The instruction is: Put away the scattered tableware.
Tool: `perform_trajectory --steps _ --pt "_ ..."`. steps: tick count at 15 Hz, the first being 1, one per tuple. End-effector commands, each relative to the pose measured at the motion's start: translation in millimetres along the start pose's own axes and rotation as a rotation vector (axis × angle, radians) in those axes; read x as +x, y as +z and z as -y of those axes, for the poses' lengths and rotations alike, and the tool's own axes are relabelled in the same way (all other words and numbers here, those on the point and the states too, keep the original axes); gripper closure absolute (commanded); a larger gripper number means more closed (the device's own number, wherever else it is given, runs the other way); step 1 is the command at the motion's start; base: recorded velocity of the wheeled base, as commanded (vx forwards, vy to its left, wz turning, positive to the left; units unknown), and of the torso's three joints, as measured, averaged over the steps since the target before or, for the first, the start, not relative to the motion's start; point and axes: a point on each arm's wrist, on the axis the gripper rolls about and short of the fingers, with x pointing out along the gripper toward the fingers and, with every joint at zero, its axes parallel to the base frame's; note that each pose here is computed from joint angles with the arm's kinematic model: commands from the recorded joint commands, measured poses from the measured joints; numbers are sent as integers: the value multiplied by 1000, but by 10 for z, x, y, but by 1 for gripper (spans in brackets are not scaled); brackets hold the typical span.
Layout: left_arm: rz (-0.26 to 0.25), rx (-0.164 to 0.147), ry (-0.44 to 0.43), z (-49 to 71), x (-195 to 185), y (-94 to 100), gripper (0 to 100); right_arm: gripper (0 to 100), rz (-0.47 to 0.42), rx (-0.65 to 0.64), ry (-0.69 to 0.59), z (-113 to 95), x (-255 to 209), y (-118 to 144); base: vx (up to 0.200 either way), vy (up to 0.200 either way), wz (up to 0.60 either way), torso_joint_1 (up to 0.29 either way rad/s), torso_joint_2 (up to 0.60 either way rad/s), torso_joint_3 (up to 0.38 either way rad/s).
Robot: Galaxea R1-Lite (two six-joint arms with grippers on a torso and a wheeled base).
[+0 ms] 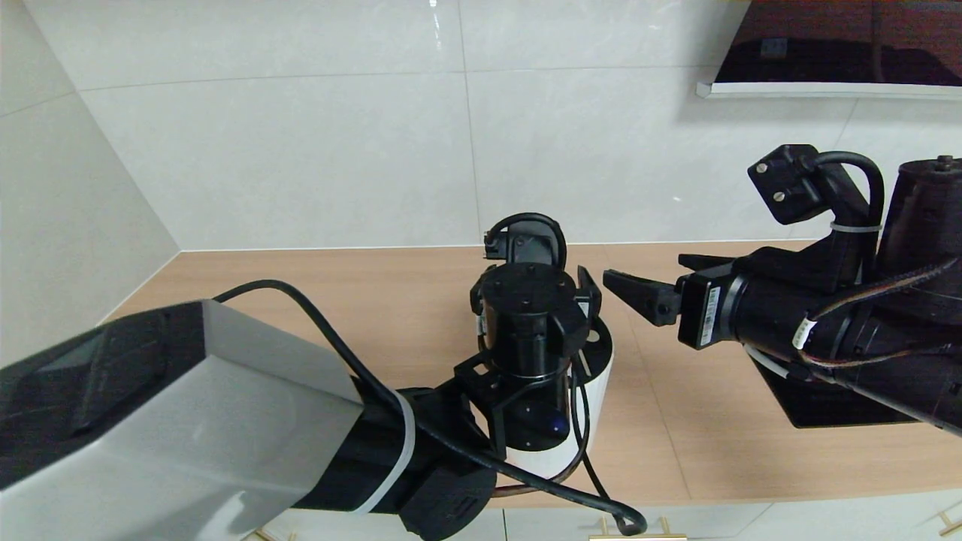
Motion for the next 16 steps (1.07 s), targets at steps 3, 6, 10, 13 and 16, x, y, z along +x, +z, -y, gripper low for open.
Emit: perform_trajectory --steps 3,6,10,13,16 --pt "108 -111 -31 -234 -239 600 0 0 4 1 -1 4 -7 8 0 0 0 0 0 0" --pt "156 -140 -141 -579 -547 991 0 0 12 6 -43 113 7 30 0 0 0 0 0 0" --pt "182 -122 -174 -1274 -896 1243 0 0 95 21 -127 355 -237 216 0 0 0 0 0 0" --pt "148 -84 -87 -1782 -1187 1054 0 0 157 20 -240 603 -632 264 0 0 0 0 0 0" --pt "236 -111 -68 -2163 -1519 1169 0 0 142 -33 -331 765 -1166 -67 0 0 0 0 0 0"
